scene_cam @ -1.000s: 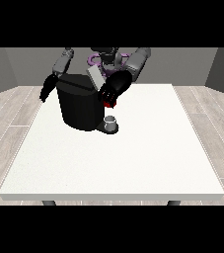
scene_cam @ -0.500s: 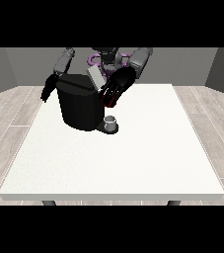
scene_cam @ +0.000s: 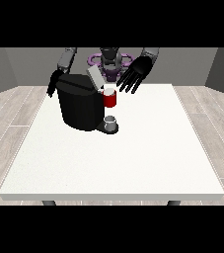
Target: Insert the coffee pod into the coffee machine and close the lid
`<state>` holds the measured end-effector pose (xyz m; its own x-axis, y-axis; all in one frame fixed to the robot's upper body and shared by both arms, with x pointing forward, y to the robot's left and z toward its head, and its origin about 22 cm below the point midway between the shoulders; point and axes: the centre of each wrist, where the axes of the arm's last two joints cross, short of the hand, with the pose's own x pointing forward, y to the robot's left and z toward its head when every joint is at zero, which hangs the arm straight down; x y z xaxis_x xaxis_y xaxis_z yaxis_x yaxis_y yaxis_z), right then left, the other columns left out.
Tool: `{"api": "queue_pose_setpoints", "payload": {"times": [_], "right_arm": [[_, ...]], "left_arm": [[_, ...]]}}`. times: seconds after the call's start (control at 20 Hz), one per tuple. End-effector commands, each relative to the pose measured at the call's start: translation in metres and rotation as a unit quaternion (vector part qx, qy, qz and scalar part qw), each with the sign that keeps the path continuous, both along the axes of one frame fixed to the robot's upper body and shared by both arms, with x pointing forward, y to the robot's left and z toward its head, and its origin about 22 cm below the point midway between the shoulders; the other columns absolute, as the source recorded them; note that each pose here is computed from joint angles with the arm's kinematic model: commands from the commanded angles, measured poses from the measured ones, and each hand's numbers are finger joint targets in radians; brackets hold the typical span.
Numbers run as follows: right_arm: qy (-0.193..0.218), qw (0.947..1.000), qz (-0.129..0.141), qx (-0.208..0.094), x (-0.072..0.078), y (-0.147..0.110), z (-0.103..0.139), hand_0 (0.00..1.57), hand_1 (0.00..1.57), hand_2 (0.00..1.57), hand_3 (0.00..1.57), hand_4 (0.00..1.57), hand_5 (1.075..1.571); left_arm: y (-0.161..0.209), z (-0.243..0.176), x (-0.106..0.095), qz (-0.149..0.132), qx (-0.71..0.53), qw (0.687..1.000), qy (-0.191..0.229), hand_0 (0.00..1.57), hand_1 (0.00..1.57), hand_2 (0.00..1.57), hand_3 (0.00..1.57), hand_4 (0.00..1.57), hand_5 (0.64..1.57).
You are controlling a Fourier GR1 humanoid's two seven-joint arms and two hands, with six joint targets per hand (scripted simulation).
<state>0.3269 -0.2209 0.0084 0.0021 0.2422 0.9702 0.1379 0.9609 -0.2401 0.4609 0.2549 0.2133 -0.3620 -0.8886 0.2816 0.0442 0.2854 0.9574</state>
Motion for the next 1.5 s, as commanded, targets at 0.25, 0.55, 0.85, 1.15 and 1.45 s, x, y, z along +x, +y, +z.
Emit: {"api": "queue_pose_setpoints", "payload": {"times": [0.25,0.55,0.85,1.15,1.45], "right_arm": [[0.074,0.9963,-0.044,0.008,-0.039,-0.028,-0.049,0.0,0.0,0.0,0.0,0.0,1.571],[0.063,0.996,-0.047,0.041,-0.052,-0.037,-0.053,0.0,0.0,0.0,0.0,0.0,1.571],[0.041,0.9955,0.057,0.063,-0.037,-0.003,-0.019,0.0,0.0,0.0,0.0,0.0,1.571],[0.009,0.9962,0.085,0.013,-0.015,-0.04,0.02,0.0,0.0,0.0,0.0,0.25,1.571],[0.009,0.9985,0.047,0.028,-0.001,-0.061,0.026,0.0,0.0,0.0,0.0,0.0,1.571]], "left_arm": [[-0.038,-0.126,-0.021,-0.035,-0.296,0.948,0.107,0.0,0.0,0.0,0.0,0.37,1.571],[-0.034,-0.245,-0.08,0.019,-0.478,0.854,0.205,0.0,0.0,0.0,0.0,0.27,1.571],[-0.024,-0.281,-0.109,0.068,-0.48,0.835,0.26,0.0,0.0,0.0,0.0,0.32,1.571],[-0.024,-0.274,-0.115,0.048,-0.492,0.835,0.242,0.0,0.0,0.0,0.0,0.4,1.571],[-0.033,-0.26,-0.12,0.045,-0.51,0.825,0.238,0.0,0.0,0.0,0.0,0.41,1.571]]}}
